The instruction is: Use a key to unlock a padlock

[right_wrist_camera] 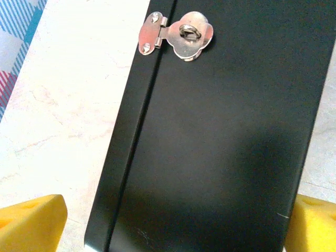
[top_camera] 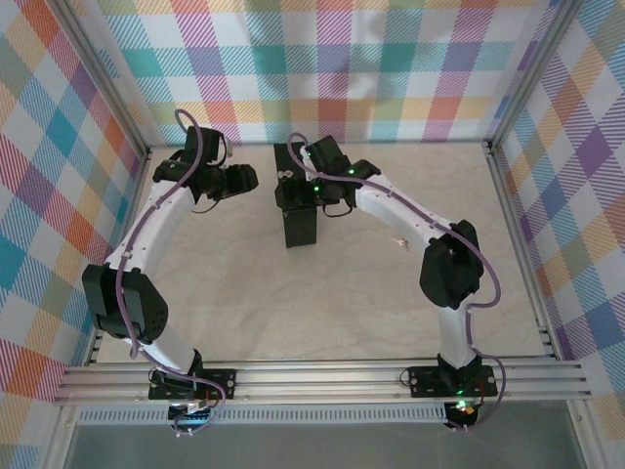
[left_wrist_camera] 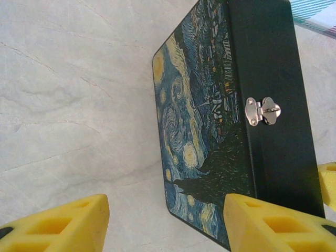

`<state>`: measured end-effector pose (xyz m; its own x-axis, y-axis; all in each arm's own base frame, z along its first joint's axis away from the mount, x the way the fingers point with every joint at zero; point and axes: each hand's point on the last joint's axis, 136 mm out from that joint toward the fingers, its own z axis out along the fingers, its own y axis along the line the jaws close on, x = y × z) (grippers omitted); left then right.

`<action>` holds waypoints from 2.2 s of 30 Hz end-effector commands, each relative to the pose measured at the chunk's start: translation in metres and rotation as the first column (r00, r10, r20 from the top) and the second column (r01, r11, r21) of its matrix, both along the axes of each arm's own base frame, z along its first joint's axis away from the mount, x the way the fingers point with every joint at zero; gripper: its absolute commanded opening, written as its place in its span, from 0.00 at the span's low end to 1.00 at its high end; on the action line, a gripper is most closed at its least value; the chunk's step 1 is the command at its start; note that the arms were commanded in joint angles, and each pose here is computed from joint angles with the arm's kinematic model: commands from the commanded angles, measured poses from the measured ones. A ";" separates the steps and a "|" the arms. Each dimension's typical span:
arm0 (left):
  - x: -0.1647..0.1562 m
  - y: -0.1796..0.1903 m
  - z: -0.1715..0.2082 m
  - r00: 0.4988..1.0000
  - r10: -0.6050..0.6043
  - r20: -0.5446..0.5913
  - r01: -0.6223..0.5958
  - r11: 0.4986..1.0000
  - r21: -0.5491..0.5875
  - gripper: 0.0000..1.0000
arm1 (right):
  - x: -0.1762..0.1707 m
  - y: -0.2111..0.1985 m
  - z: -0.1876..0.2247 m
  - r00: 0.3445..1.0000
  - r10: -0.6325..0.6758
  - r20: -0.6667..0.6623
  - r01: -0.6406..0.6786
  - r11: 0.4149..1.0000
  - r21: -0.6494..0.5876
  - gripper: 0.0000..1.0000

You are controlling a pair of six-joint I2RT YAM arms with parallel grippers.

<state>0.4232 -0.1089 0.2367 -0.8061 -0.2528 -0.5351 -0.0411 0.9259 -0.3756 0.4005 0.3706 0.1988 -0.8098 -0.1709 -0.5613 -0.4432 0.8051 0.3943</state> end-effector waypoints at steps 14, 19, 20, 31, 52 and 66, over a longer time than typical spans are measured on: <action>-0.012 0.008 0.000 1.000 -0.008 -0.021 0.009 1.000 0.012 0.60 | 0.002 0.007 -0.026 0.998 -0.026 -0.051 0.020 0.994 -0.103 1.00; -0.012 0.010 0.001 1.000 -0.006 -0.019 0.006 1.000 0.020 0.60 | 0.000 -0.004 -0.036 0.996 -0.059 -0.070 0.047 0.986 -0.160 0.98; -0.013 0.010 0.001 1.000 -0.005 -0.019 0.006 1.000 0.023 0.60 | -0.002 -0.004 -0.038 0.995 -0.055 -0.077 0.042 0.986 -0.161 0.95; -0.021 -0.004 -0.001 0.996 -0.073 -0.047 0.073 0.997 -0.010 0.58 | -0.011 -0.010 -0.027 0.974 -0.069 -0.217 0.109 0.978 0.177 0.83; 0.052 -0.073 -0.098 0.994 0.040 -0.099 -0.028 0.992 0.120 0.56 | -0.025 -0.086 -0.086 0.925 -0.072 -0.374 0.265 0.827 0.496 0.93; 0.045 -0.066 -0.147 0.982 0.046 -0.181 -0.013 0.984 0.179 0.54 | -0.020 -0.099 -0.116 0.867 -0.087 -0.490 0.338 0.826 0.452 0.98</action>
